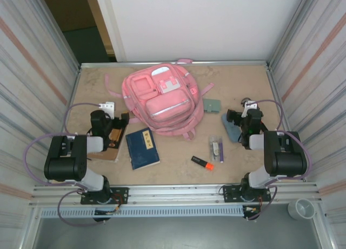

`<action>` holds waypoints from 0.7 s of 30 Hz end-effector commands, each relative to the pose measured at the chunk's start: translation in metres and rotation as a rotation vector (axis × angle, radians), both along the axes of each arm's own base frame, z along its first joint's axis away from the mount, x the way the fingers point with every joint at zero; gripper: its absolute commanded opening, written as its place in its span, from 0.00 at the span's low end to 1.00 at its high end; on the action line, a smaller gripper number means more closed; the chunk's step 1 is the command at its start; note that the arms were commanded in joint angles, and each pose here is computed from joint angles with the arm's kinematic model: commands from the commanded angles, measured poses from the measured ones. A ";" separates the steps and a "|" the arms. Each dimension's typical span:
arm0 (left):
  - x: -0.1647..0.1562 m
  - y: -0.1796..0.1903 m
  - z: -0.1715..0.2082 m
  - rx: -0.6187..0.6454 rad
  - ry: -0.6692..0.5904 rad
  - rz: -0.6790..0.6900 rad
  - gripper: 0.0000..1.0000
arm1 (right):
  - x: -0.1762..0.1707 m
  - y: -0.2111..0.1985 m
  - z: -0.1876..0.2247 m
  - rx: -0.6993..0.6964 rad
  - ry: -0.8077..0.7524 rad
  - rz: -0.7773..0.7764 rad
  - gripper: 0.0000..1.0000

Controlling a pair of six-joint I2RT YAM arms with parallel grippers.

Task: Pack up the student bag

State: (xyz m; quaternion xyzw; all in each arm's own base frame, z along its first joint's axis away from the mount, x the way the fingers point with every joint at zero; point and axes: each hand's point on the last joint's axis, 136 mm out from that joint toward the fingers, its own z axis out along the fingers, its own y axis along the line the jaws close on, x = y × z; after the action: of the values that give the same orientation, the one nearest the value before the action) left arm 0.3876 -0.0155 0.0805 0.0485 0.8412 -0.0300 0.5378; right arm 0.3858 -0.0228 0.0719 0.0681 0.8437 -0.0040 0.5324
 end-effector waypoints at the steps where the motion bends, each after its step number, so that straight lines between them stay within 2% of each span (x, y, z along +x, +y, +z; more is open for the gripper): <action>1: 0.008 -0.001 0.012 0.014 -0.043 -0.004 0.99 | 0.009 0.002 0.010 0.005 -0.034 0.008 0.99; 4: 0.008 0.001 0.013 0.017 -0.049 0.005 0.99 | 0.010 0.002 0.016 -0.007 -0.055 0.004 0.99; 8: 0.005 0.019 0.034 0.019 -0.045 0.121 0.99 | 0.004 0.000 0.050 -0.048 -0.012 -0.055 0.99; 10: -0.003 0.033 0.051 0.010 -0.039 0.217 0.99 | -0.006 -0.015 0.076 0.033 -0.073 -0.165 0.99; 12: -0.015 0.053 0.068 -0.054 -0.049 0.358 0.99 | -0.020 -0.036 0.098 0.153 -0.086 -0.288 0.99; 14: -0.023 0.044 0.085 -0.143 -0.055 0.332 0.99 | -0.037 -0.057 0.115 0.259 -0.049 -0.409 0.99; 15: -0.024 0.035 0.091 -0.187 -0.068 0.297 0.99 | -0.041 -0.058 0.124 0.289 -0.046 -0.411 0.99; 18: -0.025 -0.005 0.104 -0.353 -0.070 0.190 0.95 | -0.034 -0.016 0.154 0.387 -0.074 -0.190 1.00; 19: -0.024 -0.022 0.104 -0.412 -0.027 0.160 0.94 | -0.031 0.005 0.159 0.408 -0.064 -0.120 0.99; 21: -0.024 -0.061 0.097 -0.441 0.084 0.084 0.93 | -0.024 0.052 0.159 0.362 0.014 0.013 0.97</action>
State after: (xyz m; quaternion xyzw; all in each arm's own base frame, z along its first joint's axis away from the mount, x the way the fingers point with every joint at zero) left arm 0.3698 -0.0323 0.1975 -0.0922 0.7988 -0.1115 0.5839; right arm 0.3649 -0.0332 0.2651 0.2137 0.7678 0.0858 0.5979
